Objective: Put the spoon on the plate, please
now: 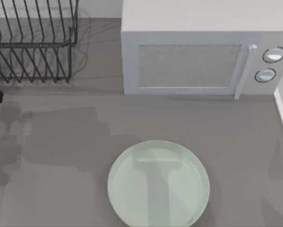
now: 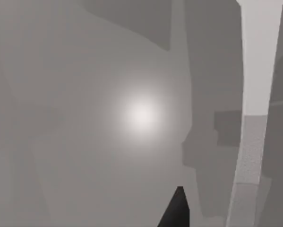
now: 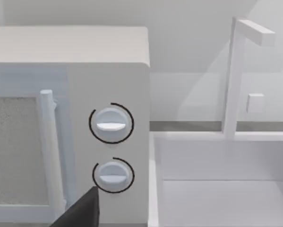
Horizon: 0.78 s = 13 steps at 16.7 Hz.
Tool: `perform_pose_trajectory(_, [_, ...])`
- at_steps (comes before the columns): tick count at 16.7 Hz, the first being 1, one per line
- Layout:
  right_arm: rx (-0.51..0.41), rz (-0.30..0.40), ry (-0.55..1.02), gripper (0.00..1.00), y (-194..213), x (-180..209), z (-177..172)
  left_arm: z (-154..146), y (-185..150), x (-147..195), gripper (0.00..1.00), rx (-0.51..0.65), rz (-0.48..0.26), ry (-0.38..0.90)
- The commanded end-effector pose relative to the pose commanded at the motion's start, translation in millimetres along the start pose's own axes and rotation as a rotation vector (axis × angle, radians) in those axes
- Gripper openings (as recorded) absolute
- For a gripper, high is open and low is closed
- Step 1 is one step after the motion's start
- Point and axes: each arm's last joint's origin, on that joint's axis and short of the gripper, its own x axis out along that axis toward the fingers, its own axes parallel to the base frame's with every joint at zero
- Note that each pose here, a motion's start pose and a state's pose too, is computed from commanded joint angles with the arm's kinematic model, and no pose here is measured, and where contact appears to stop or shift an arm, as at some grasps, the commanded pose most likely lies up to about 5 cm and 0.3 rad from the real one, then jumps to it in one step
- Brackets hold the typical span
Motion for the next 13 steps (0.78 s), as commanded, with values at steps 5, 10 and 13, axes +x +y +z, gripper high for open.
perform_pose_trajectory(5, [0.0, 0.0, 0.0, 1.0, 0, 0, 0, 11, -51, 14, 0.0, -0.424, 0.03, 0.02])
perform_pose_trajectory(10, [0.0, 0.0, 0.0, 1.0, 0, 0, 0, 13, -120, 17, 0.0, -0.816, 0.051, -0.008])
perform_pose_trajectory(13, [0.0, 0.0, 0.0, 1.0, 0, 0, 0, 7, -166, 15, 0.0, -1.015, 0.047, -0.035])
